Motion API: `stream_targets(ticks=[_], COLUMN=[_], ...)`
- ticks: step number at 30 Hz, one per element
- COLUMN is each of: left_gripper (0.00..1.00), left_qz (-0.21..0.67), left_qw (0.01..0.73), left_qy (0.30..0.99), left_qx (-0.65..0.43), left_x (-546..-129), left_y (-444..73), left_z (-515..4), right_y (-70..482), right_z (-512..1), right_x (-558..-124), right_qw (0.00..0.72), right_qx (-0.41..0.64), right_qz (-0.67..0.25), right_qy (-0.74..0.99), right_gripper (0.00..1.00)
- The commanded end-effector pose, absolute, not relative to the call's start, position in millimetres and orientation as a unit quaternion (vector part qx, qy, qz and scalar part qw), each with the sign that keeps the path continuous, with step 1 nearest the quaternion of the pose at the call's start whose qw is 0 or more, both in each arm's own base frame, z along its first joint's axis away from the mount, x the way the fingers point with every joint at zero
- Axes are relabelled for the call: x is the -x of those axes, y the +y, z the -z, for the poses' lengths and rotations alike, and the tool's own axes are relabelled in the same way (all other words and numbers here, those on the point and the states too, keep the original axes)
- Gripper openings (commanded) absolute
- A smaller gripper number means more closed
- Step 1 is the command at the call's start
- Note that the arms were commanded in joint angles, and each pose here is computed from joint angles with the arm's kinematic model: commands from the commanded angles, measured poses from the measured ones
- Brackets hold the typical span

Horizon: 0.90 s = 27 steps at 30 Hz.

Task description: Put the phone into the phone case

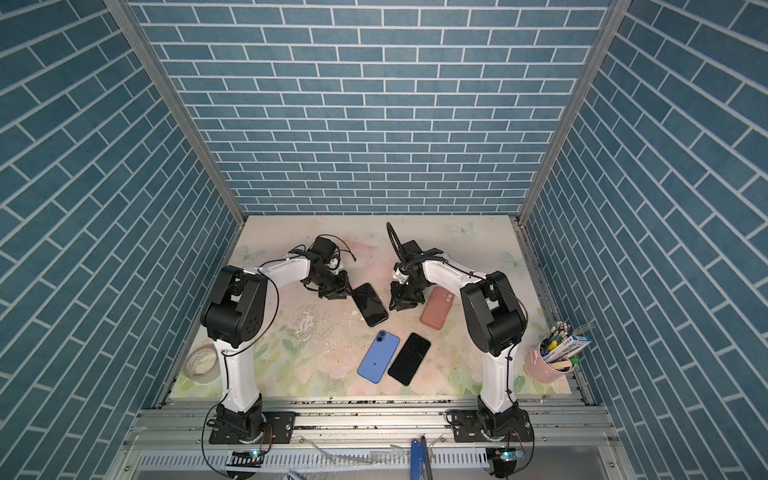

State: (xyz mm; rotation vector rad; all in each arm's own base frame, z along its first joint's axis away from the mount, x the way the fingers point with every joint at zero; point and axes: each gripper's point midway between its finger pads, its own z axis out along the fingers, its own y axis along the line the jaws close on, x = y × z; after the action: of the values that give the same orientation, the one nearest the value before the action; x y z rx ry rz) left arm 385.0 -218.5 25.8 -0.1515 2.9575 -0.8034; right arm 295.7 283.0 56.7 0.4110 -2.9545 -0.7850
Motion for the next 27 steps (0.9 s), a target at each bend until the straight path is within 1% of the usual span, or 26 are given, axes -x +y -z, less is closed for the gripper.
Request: stream_targets(ticks=[1, 5, 11, 13, 15, 19, 23, 25, 27], left_gripper=[0.32, 0.32, 0.32, 0.32, 0.32, 0.31, 0.33, 0.35, 0.37], left_qz=[0.281, 0.296, 0.305, 0.303, 0.288, 0.222, 0.173, 0.165, 0.177], left_qw=[0.015, 0.015, 0.012, 0.014, 0.022, 0.052, 0.083, 0.09, 0.094], left_qy=[0.958, 0.954, 0.952, 0.953, 0.957, 0.974, 0.978, 0.975, 0.969], left_qx=[0.05, 0.047, 0.025, 0.015, 0.011, -0.016, -0.085, -0.121, -0.145], left_x=[-379, -370, -343, -336, -337, -362, -399, -414, -427], left_y=[-228, -238, -262, -268, -264, -238, -233, -239, -249], left_z=[-14, -14, -20, -24, -28, -43, -59, -58, -54], right_y=[290, 288, 283, 279, 276, 272, 269, 267, 265], right_z=[-57, -58, -56, -56, -57, -64, -71, -73, -71], right_x=[-294, -291, -285, -284, -283, -283, -284, -285, -283], right_qw=[0.041, 0.04, 0.039, 0.037, 0.034, 0.025, 0.015, 0.011, 0.016], right_qx=[-0.123, -0.123, -0.122, -0.121, -0.122, -0.123, -0.125, -0.122, -0.119], right_qz=[0.267, 0.266, 0.263, 0.255, 0.247, 0.243, 0.242, 0.241, 0.24], right_qy=[-0.955, -0.955, -0.956, -0.959, -0.961, -0.962, -0.962, -0.963, -0.963], right_gripper=[0.27, 0.26, 0.26, 0.27, 0.27, 0.27, 0.28, 0.29, 0.32])
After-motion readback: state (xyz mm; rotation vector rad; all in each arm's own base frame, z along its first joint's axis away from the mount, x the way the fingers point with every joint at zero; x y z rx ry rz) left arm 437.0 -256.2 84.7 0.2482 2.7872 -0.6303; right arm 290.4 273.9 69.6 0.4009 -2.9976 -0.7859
